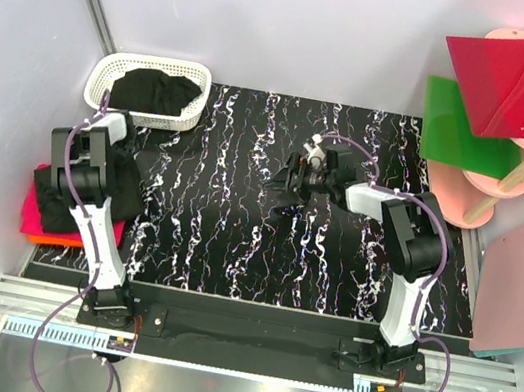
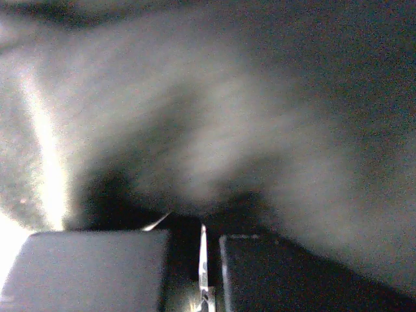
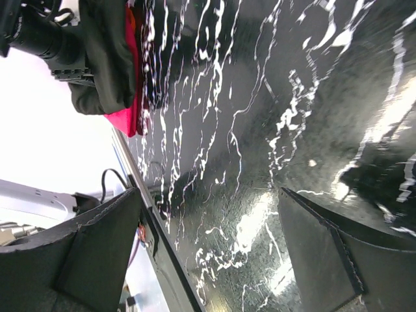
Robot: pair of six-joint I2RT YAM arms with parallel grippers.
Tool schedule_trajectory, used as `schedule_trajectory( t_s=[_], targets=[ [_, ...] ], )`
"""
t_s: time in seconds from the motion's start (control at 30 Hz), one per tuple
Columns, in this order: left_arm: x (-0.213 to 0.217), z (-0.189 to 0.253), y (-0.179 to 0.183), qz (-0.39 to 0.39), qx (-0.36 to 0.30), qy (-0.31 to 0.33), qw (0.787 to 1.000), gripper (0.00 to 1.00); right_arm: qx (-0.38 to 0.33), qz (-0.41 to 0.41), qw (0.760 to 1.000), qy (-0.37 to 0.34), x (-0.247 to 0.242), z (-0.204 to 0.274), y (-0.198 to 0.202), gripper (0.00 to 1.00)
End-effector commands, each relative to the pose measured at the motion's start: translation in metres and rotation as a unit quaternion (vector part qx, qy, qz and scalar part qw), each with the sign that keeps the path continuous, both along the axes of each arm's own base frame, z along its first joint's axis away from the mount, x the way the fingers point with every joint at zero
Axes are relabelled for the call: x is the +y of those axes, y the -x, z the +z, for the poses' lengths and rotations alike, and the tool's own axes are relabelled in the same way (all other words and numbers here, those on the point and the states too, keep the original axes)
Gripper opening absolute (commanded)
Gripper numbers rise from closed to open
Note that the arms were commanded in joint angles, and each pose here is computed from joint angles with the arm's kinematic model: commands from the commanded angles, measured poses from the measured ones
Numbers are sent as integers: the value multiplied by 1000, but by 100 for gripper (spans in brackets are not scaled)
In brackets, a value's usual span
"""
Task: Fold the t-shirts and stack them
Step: Put the neatly folded tshirt into the corner of the board with the left arm
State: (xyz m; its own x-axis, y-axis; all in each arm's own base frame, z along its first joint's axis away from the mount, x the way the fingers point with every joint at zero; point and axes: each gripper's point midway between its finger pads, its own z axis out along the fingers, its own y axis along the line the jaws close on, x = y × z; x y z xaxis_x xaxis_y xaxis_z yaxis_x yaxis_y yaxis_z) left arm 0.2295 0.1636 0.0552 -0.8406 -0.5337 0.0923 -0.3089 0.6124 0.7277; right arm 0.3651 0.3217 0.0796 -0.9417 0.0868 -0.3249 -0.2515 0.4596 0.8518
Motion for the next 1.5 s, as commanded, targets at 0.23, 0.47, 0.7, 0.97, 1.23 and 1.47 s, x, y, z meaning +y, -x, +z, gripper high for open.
schedule_trajectory(
  t_s=[0.23,0.47,0.7,0.97,1.23,1.47],
  targets=[
    [0,-16,-54,-15,-84,23,996,0,-47,-15,999,-15,-14,39,-12,94],
    [-25,88,-64,-60,-318,10,946,15,-47,-19,999,-12,-15,38,-12,94],
    [-38,147,-21,-83,-464,-14,882,99,-41,-19,999,-15,-14,30,-11,94],
    [-8,130,14,-23,-366,-106,924,99,-45,-2,999,-15,-3,39,-5,93],
    [8,105,19,14,-307,-95,947,99,-31,8,999,-18,-1,35,3,93],
    [20,81,21,34,-287,-85,954,99,-30,14,999,-22,-2,36,6,93]
  ],
)
